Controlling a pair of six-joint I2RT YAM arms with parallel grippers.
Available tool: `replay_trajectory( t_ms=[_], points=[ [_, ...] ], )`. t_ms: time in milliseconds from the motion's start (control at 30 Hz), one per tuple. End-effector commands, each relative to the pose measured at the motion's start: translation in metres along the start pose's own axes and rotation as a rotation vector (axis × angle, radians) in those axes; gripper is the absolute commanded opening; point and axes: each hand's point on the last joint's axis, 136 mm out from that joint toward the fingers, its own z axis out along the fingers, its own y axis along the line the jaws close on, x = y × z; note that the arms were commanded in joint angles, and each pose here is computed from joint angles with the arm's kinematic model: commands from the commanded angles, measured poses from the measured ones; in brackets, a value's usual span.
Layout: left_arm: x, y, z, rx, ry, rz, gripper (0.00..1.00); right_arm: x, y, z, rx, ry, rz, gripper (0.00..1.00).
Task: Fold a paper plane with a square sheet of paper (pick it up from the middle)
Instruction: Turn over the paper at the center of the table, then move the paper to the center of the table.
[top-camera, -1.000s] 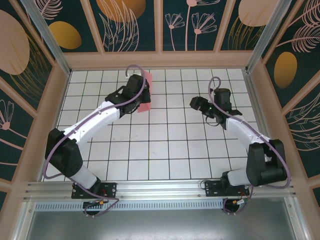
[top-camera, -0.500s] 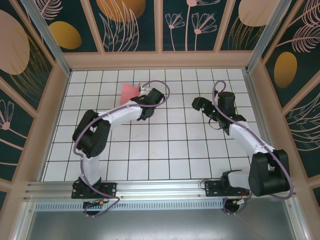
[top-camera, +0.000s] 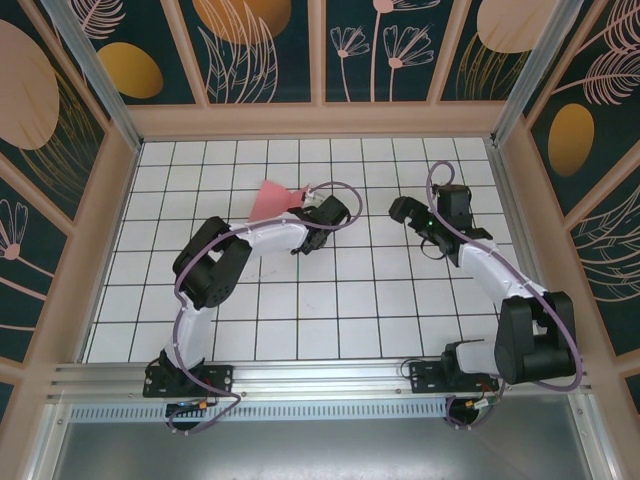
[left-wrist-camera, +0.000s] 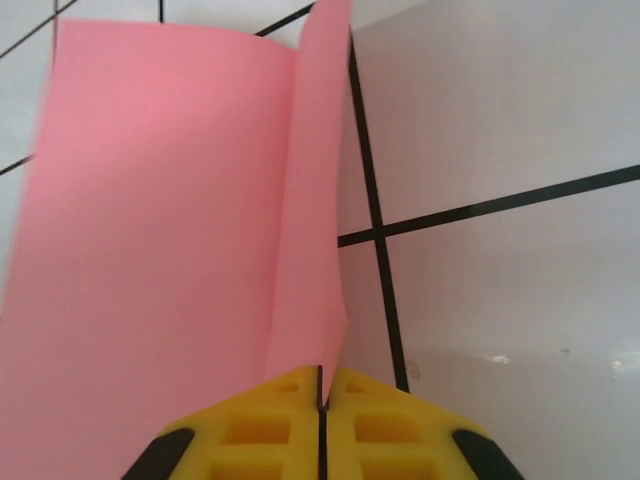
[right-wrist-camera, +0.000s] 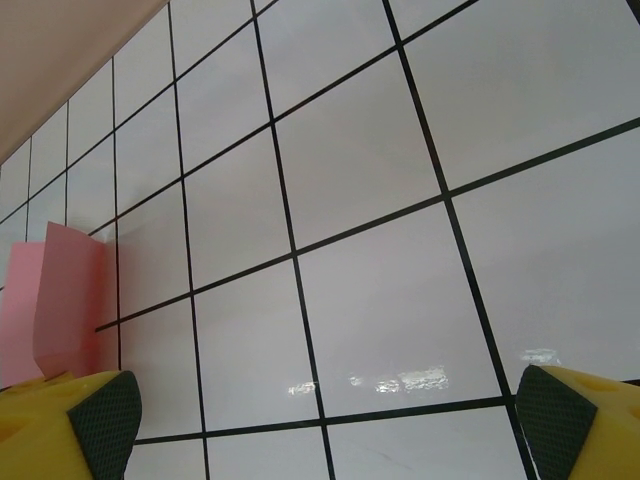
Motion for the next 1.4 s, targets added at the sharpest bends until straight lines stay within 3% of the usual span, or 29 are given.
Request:
replay_trajectory(
  t_ms=[0, 133, 333, 433, 567, 733, 800, 967, 1067, 1200, 1367],
  points=[
    [0.007, -0.01, 0.004, 0.054, 0.02, -0.03, 0.14, -0.015, 0.003, -0.002, 0.017, -0.024, 0.017, 0.99],
    [0.0, -0.015, -0.01, 0.14, 0.005, -0.075, 0.24, -0.017, 0.007, -0.003, 0.002, -0.026, 0.026, 0.99],
    [-0.036, -0.035, -0.071, 0.473, -0.068, -0.215, 0.46, -0.026, 0.019, -0.005, -0.034, -0.03, 0.034, 0.99],
    [-0.054, -0.035, -0.105, 0.614, -0.134, -0.272, 0.63, -0.03, 0.03, -0.002, -0.066, -0.017, 0.044, 0.99],
    [-0.073, -0.013, -0.132, 0.654, -0.222, -0.338, 0.81, -0.019, 0.048, 0.01, -0.107, 0.023, 0.008, 0.99],
    [-0.072, 0.037, -0.124, 0.619, -0.249, -0.483, 0.98, 0.008, 0.087, 0.035, -0.164, 0.114, -0.052, 0.94],
    [-0.068, 0.059, -0.114, 0.591, -0.242, -0.548, 0.99, 0.023, 0.109, 0.048, -0.188, 0.16, -0.086, 0.89],
    [-0.041, 0.111, -0.085, 0.452, -0.187, -0.695, 0.99, 0.073, 0.165, 0.091, -0.278, 0.322, -0.148, 0.56],
    [-0.017, 0.133, -0.069, 0.398, -0.133, -0.781, 0.99, 0.093, 0.196, 0.108, -0.302, 0.365, -0.193, 0.45],
    [0.007, 0.152, -0.057, 0.355, -0.088, -0.857, 0.98, 0.107, 0.217, 0.126, -0.28, 0.395, -0.236, 0.38],
    [0.027, 0.161, -0.045, 0.339, -0.046, -0.923, 0.99, 0.13, 0.22, 0.152, -0.225, 0.477, -0.258, 0.39]
  ],
)
